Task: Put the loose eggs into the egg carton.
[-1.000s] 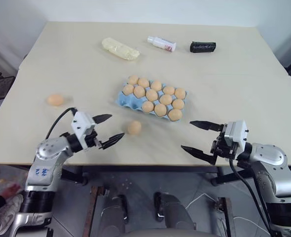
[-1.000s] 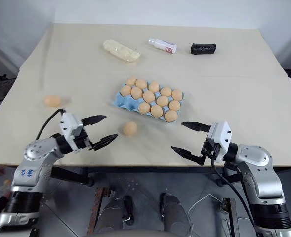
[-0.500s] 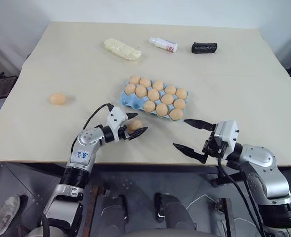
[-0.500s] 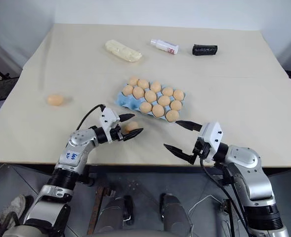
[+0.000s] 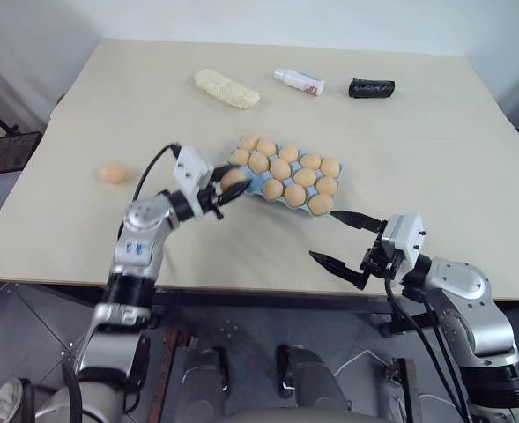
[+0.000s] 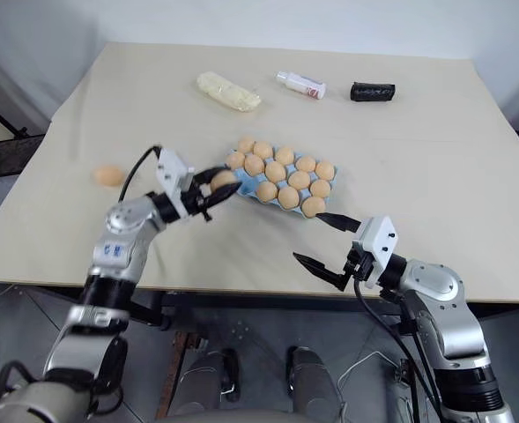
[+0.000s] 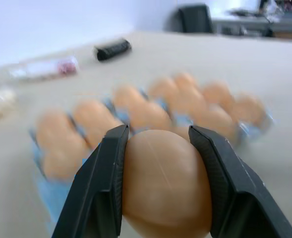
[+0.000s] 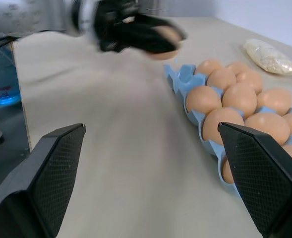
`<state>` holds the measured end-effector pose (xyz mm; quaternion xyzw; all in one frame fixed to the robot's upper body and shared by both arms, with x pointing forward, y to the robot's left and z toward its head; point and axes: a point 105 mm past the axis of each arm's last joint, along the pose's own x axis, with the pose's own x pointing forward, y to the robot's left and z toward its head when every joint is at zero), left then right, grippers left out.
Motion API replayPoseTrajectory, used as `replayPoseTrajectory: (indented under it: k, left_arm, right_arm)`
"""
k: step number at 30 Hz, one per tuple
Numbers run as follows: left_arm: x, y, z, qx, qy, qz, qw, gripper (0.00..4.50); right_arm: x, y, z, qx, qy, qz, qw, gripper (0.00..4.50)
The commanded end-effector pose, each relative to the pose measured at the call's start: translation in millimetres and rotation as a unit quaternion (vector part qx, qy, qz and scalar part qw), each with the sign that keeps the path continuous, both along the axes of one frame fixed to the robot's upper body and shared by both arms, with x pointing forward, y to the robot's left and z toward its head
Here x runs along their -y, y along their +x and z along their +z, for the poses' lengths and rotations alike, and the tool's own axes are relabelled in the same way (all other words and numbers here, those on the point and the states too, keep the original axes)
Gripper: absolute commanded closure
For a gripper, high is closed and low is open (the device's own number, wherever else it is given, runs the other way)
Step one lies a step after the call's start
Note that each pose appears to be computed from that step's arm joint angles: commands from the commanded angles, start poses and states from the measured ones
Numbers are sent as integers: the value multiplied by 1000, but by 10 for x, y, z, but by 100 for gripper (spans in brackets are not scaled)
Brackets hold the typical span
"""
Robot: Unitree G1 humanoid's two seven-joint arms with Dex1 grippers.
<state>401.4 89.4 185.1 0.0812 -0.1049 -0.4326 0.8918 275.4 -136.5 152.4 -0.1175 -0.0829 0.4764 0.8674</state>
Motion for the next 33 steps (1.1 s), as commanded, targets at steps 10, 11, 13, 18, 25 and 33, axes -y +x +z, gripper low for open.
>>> replayPoseTrajectory:
  k: [10, 11, 13, 18, 25, 33]
  left_arm:
    - [265, 283, -108, -7, -1, 17, 1000, 156]
    - [239, 279, -98, -1, -3, 19, 1000, 127]
    - [190, 263, -83, 8, -5, 19, 1000, 65]
    - [-79, 59, -39, 48, -1, -5, 999, 2]
    - [-811, -403, -280, 37, 61, 21, 997, 2]
    - [-1822, -1001, -348, 23, 24, 251, 968, 2]
  right_arm:
    - [-33, -60, 174, 32, 8, -10, 999, 0]
    - [-31, -63, 176, 32, 9, -11, 999, 0]
    - [-29, -67, 179, 32, 9, -12, 999, 0]
    - [-21, -46, 192, 33, 10, -11, 999, 0]
    - [-117, -33, 218, 33, 19, 24, 999, 0]
    - [-195, 47, 168, 32, 31, 46, 998, 0]
